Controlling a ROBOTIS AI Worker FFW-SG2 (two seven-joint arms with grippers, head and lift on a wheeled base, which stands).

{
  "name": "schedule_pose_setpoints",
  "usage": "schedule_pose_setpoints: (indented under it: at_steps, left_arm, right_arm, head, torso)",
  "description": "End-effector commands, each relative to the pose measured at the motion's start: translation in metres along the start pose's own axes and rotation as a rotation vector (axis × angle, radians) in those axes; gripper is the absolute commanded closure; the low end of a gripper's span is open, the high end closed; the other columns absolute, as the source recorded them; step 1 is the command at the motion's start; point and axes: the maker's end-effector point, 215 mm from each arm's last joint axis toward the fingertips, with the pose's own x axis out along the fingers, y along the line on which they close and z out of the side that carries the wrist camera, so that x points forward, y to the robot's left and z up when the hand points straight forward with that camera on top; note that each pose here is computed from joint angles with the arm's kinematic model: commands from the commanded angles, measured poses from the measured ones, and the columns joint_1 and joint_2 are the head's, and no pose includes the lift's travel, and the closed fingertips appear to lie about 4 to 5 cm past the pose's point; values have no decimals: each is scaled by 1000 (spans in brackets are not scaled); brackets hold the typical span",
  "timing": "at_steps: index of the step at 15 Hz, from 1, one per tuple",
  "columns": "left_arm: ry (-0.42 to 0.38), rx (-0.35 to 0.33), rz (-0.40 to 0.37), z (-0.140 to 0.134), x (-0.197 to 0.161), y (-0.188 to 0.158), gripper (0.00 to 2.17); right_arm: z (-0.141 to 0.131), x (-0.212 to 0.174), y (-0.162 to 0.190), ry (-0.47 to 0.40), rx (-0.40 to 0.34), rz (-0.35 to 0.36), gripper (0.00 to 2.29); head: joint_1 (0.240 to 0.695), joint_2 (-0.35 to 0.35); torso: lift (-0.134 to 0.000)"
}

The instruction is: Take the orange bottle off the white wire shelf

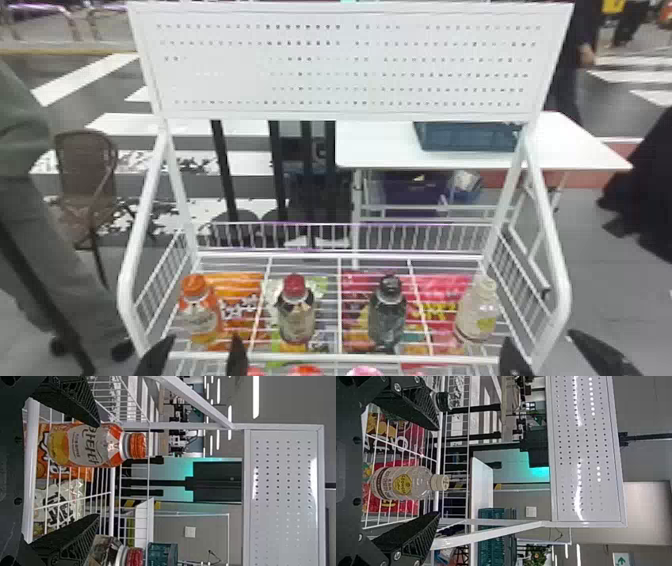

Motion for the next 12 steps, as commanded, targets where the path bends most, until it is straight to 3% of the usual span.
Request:
schedule_pose_setpoints:
  at_steps: [1, 6, 12]
  left_arm:
    - [31, 8, 10, -21, 17, 9, 90]
    - [39, 21, 34, -46, 42, 20, 90]
    - [35, 22, 65, -52, 59, 39, 90]
  right_arm:
    - [0, 0, 0, 0, 0, 1, 144]
    - [-1, -2, 1, 2, -3, 1, 144]
    - [-2, -6, -1, 9, -12, 0, 144]
  head:
    - [499, 0]
    - [499, 0]
    - [499, 0]
  torso:
    - [0]
    - [0]
    - [0]
